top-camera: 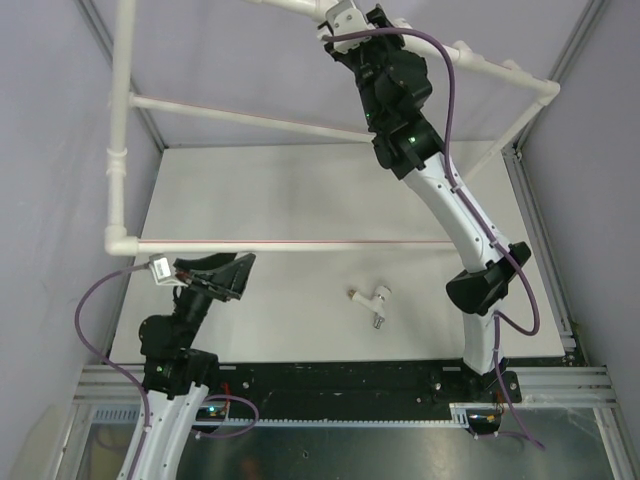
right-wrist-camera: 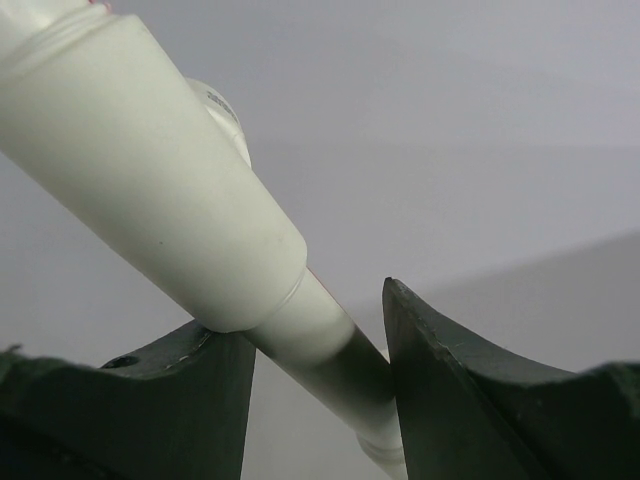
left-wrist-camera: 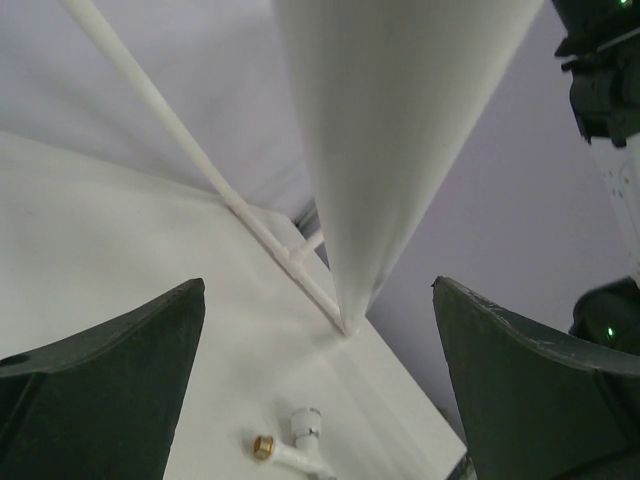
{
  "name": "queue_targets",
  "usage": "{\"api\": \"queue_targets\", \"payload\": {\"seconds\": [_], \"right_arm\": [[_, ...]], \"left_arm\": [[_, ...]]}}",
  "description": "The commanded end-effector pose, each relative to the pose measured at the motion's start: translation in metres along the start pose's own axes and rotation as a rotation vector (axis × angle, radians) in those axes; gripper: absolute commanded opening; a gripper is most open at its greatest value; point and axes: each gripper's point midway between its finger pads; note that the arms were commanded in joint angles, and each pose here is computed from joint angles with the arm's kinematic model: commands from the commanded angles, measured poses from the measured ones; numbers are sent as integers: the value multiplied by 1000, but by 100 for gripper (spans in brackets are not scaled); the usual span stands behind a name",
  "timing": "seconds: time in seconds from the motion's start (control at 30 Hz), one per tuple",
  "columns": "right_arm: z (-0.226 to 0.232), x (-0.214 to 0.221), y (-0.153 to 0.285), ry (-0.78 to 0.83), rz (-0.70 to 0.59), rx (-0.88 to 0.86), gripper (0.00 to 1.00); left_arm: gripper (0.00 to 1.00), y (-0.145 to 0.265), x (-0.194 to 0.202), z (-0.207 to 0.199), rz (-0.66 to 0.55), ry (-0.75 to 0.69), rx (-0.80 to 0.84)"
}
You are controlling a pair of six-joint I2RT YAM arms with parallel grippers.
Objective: Install the water faucets
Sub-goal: Adjust the adaptor at the center of the board.
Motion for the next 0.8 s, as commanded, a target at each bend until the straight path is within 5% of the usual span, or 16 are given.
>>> {"api": "queue_targets", "payload": {"seconds": [0.0,0.3,0.37,0.47,0.53,0.63,0.77], "right_arm": [[-138,-91,44,-364,-284,357,0],[-116,-107,58,-382,-289,296,0],[-116,-113,62,-406,-298,283,0],[-119,-121,65,-437,-314,270,0],[-125,-126,67,-461,-325,264,0],[-142,-132,72,-486,-342,279,0],[-166,-132,82,-519,-345,301,0]], "left_arm": [[100,-8,-36,-12,-177,-3,30],[100,-26,-66,-31,-268,22,47],[87,-33,-71,-34,-272,18,35],[36,-46,-78,-39,-264,-1,17],[15,-54,-85,-46,-261,-32,14],[2,-67,-99,-64,-259,-107,16],[2,-82,-126,-92,-272,-209,11]]}}
Point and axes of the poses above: each gripper's point midway between its finger pads, its own y axis back along the fingers, its own z axis along the line the jaws close on, x = y × z, and after that the axes turned 12 degrees about y, right-handed
